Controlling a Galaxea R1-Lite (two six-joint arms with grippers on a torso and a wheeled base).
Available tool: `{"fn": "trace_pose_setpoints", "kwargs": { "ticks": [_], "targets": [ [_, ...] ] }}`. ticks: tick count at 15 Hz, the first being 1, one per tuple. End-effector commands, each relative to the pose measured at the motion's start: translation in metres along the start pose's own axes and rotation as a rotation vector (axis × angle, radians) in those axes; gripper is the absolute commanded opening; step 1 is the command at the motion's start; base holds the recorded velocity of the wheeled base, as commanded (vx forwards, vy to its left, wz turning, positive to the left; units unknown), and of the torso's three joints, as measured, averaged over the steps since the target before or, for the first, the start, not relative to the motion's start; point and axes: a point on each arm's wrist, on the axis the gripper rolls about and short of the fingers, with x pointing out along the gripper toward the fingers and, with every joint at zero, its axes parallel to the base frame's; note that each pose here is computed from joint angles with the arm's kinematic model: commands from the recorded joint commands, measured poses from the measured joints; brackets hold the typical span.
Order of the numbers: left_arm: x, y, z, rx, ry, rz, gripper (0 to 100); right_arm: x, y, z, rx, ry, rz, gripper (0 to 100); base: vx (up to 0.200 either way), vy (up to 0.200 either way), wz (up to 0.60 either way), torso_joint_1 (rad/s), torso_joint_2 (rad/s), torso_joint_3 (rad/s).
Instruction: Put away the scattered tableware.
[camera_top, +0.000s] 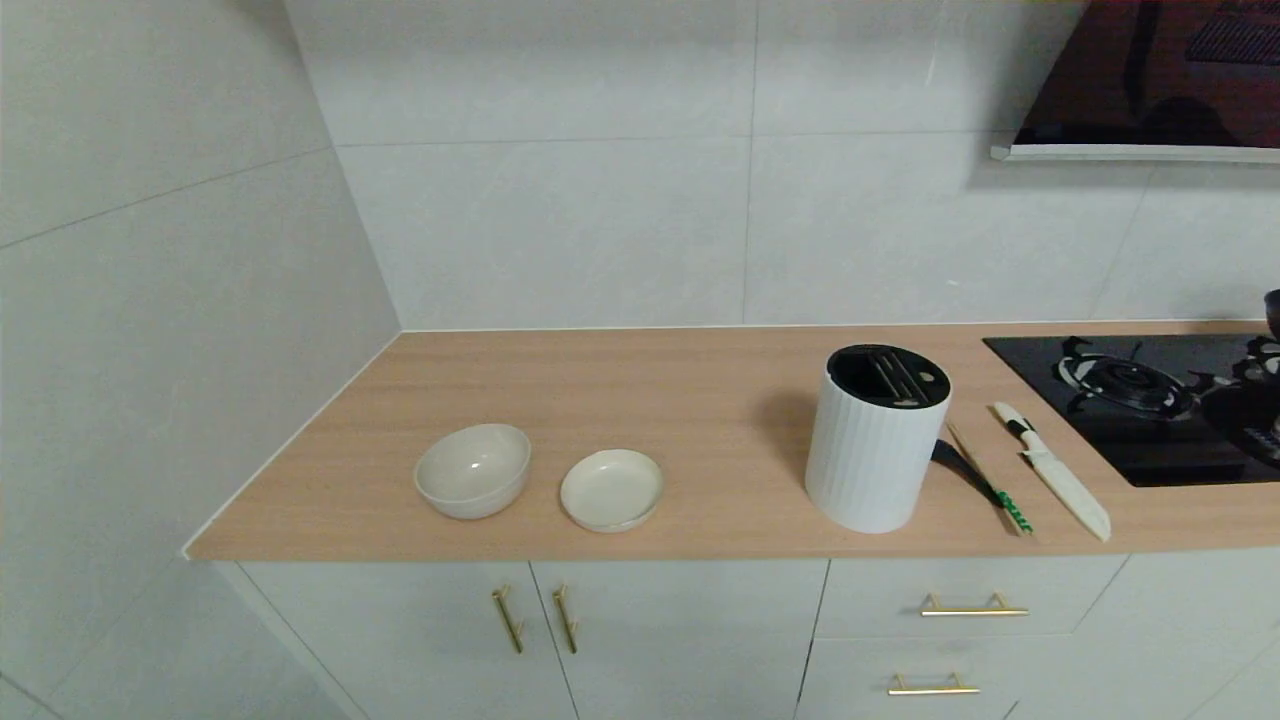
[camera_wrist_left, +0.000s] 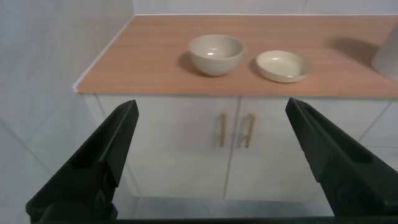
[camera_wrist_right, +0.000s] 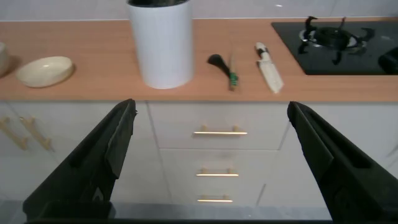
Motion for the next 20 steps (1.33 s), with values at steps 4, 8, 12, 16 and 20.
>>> {"fn": "trace_pose_setpoints", "kwargs": {
  "ticks": [4,8,12,16,20],
  "targets": [
    [0.0000,0.0000,0.0000,0.000,0.000,0.001,100,0.0000,0.0000,0.0004,0.001,0.000,0.002,100,0.000,0.200,0.00,0.001,0.00,0.005],
    [0.0000,0.0000,0.0000,0.000,0.000,0.001,100,0.0001,0.0000,-0.0001,0.001,0.001,0.000,100,0.000,0.200,0.00,0.002,0.00,0.001],
    [0.0000,0.0000,0.0000,0.001,0.000,0.001,100,0.0001,0.0000,-0.0001,0.001,0.001,0.002,100,0.000,0.200,0.00,-0.005,0.01,0.001],
    [0.0000,0.0000,0.0000,0.001,0.000,0.000,100,0.0000,0.0000,0.0004,0.001,0.000,0.002,100,0.000,0.100,0.00,0.001,0.00,0.006],
    [0.0000,0.0000,0.0000,0.001,0.000,0.001,100,0.0001,0.0000,-0.0001,0.001,0.001,0.000,100,0.000,0.000,0.00,0.000,0.00,0.000]
  ]
}}
